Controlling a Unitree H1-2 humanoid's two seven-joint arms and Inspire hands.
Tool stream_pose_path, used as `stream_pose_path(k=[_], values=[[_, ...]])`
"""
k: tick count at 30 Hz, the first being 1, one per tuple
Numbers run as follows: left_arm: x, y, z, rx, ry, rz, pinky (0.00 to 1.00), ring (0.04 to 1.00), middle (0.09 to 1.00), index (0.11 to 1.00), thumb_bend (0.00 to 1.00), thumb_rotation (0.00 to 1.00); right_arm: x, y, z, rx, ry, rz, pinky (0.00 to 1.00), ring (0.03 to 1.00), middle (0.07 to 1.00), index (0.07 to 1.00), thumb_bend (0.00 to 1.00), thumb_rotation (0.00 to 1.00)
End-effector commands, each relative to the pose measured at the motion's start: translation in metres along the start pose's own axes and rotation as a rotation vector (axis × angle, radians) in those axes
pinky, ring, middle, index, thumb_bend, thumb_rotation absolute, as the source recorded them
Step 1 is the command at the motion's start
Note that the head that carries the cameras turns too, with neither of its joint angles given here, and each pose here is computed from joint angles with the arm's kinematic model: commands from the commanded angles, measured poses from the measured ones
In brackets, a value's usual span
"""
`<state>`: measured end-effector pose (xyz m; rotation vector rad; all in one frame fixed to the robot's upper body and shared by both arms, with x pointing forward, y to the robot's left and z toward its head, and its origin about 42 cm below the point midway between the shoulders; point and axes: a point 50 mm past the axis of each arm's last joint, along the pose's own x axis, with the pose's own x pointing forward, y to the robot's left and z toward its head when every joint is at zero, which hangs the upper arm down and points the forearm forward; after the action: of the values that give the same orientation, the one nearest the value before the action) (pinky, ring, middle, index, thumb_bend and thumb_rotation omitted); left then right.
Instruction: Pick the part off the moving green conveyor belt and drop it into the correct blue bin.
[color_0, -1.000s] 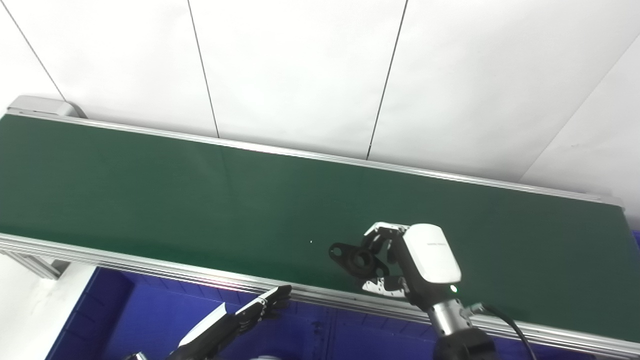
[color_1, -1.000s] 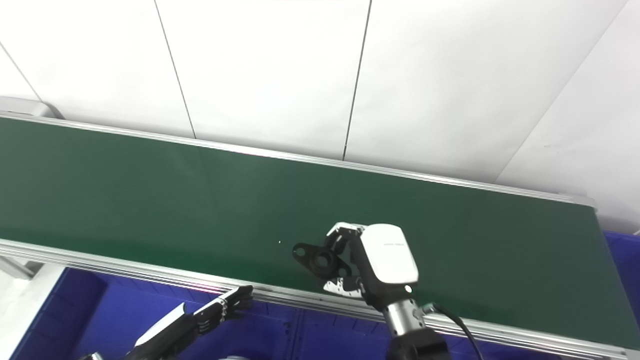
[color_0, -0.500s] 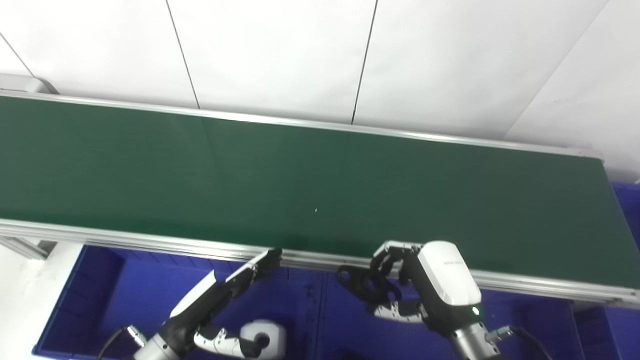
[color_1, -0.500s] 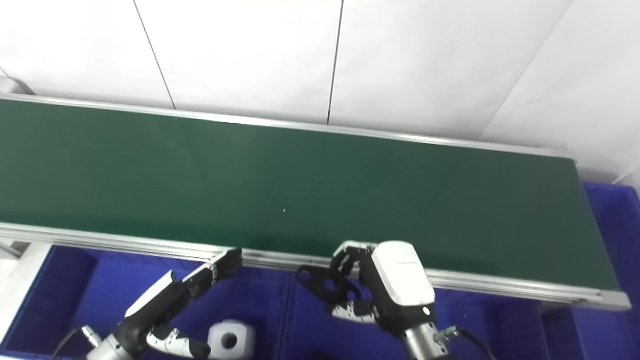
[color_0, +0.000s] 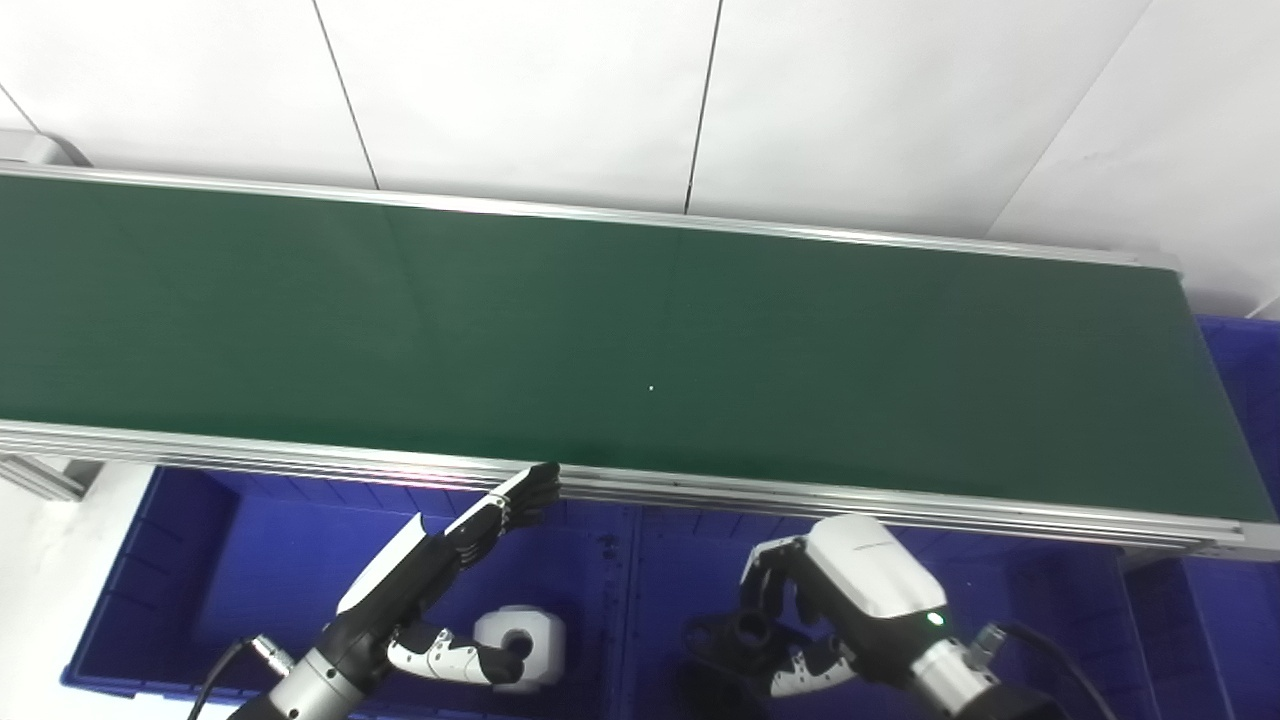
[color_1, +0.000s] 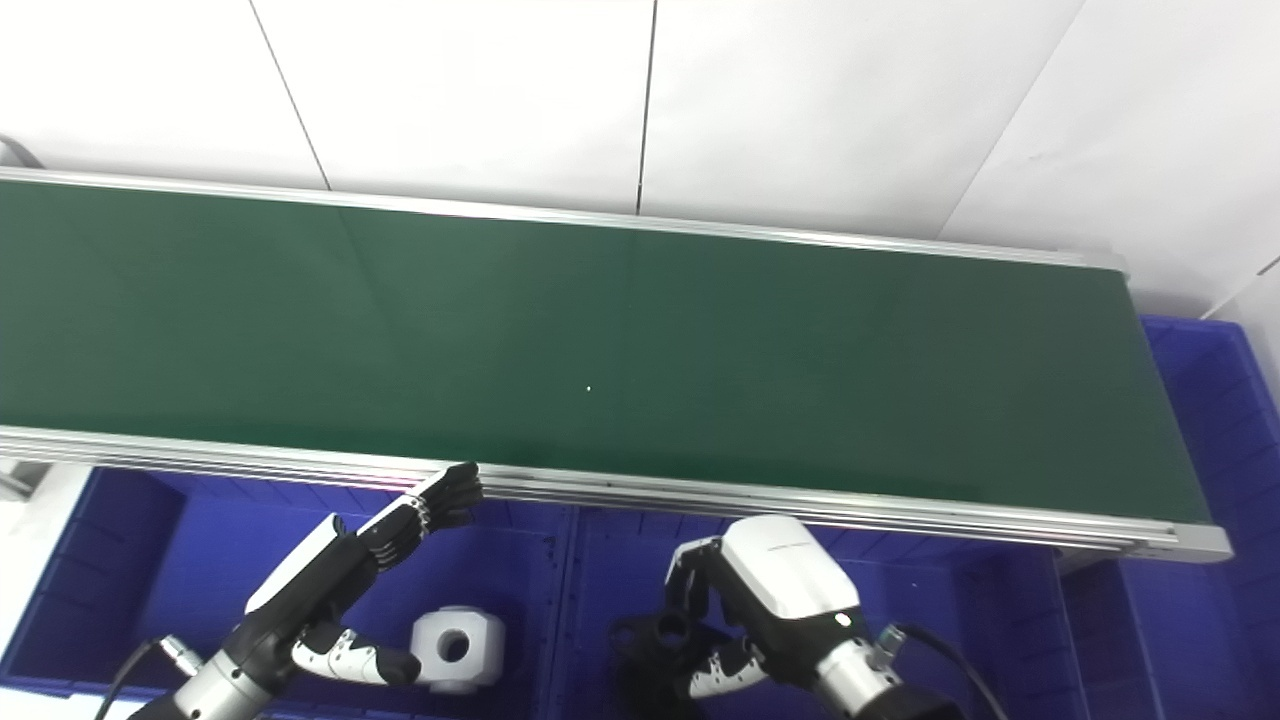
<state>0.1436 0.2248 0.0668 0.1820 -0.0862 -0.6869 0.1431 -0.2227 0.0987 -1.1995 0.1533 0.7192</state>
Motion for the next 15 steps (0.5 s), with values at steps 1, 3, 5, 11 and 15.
stream_pose_path(k=[1,3,5,11,15], values=[[0.001,0.004,0.009,0.016,-0.031,0.019,0.89,0.927,0.949,0.955,0.78,0.61,0.007,-0.007,0.002,-0.026,0.011,0.031,0.33,0.418,0.486,0.493,0.52,0.0],[0.0,0.005,0.009,0.013,-0.027,0.016,0.89,0.928,0.95,0.956,0.78,0.61,0.018,-0.007,0.004,-0.066,0.033,0.102,0.41,0.498,0.566,0.496,0.51,0.08],[0.0,0.005,0.009,0.007,-0.022,0.015,0.9,0.936,0.956,0.961,0.77,0.61,0.026,-0.006,0.007,-0.103,0.054,0.165,0.54,0.614,0.677,0.711,0.54,0.34],[-0.001,0.004,0.009,0.004,-0.017,0.024,0.89,0.933,0.956,0.955,0.77,0.59,0.037,0.001,0.017,-0.141,0.111,0.256,0.82,0.86,0.883,0.9,0.59,0.71],[-0.002,0.004,0.009,0.009,-0.015,0.025,0.89,0.93,0.954,0.955,0.78,0.6,0.023,-0.001,0.022,-0.121,0.097,0.127,0.87,0.879,0.892,0.905,0.61,0.78]])
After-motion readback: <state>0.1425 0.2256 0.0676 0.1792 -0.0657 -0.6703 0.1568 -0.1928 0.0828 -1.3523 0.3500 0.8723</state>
